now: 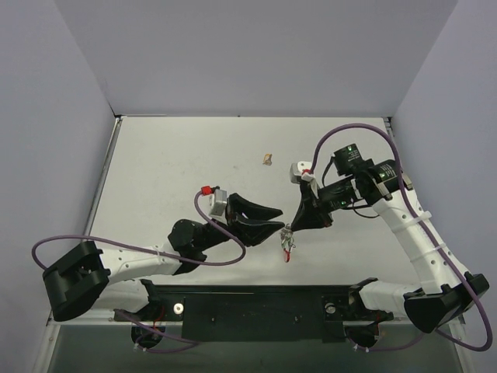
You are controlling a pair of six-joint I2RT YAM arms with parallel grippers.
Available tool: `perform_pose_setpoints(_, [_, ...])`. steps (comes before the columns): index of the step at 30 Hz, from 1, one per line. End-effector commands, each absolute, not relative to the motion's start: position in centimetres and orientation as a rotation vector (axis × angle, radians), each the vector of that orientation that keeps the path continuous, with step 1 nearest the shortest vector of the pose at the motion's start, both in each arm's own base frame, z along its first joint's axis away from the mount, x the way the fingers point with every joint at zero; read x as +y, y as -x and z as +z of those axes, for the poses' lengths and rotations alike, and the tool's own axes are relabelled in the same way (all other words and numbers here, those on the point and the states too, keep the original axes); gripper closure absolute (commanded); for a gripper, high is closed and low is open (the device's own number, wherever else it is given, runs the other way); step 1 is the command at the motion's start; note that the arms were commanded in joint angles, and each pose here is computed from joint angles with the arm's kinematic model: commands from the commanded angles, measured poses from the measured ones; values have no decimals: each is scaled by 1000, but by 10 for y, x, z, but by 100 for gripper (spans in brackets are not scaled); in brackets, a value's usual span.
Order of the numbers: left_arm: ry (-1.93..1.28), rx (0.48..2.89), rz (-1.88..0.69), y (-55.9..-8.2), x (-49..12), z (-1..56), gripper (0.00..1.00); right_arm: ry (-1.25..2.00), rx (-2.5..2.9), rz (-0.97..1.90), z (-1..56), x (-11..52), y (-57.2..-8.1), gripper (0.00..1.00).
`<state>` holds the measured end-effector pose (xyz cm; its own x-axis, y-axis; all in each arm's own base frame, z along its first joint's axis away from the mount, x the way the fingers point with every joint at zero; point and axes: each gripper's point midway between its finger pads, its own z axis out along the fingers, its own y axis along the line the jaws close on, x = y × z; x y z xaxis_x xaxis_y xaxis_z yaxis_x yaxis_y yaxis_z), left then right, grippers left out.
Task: Put the keys on the keyring
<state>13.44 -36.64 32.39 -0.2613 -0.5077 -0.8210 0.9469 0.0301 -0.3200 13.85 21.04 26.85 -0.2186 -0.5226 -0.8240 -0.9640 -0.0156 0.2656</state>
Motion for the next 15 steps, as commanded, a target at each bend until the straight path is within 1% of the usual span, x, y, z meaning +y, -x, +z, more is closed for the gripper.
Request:
perform_pose_setpoints(1, [-477,931,-1507,-135,-342,366,49,1505,1773,1214,278,208,-136,100])
perform_pose_setpoints(2, [-475,958,-1476,-140,-342,363,48,1488,1778,1197,280,205,-141,100])
perform_pose_setpoints(3, [-465,960,-1460,-141,-336,368,42,1475,1802,1185,279,202,-143,100])
perform_pose_setpoints(5, [-468,1107,-1368,-155,-334,347,31,1431,1847,1119,280,193,-157,100])
perform_pose_setpoints(10, [-392,1307,-1130,-187,-301,316,25,1245,2037,882,277,154,-203,100])
perform_pose_setpoints(15, [-299,1417,-1016,-207,-260,292,19,1050,2198,685,273,115,-246,100])
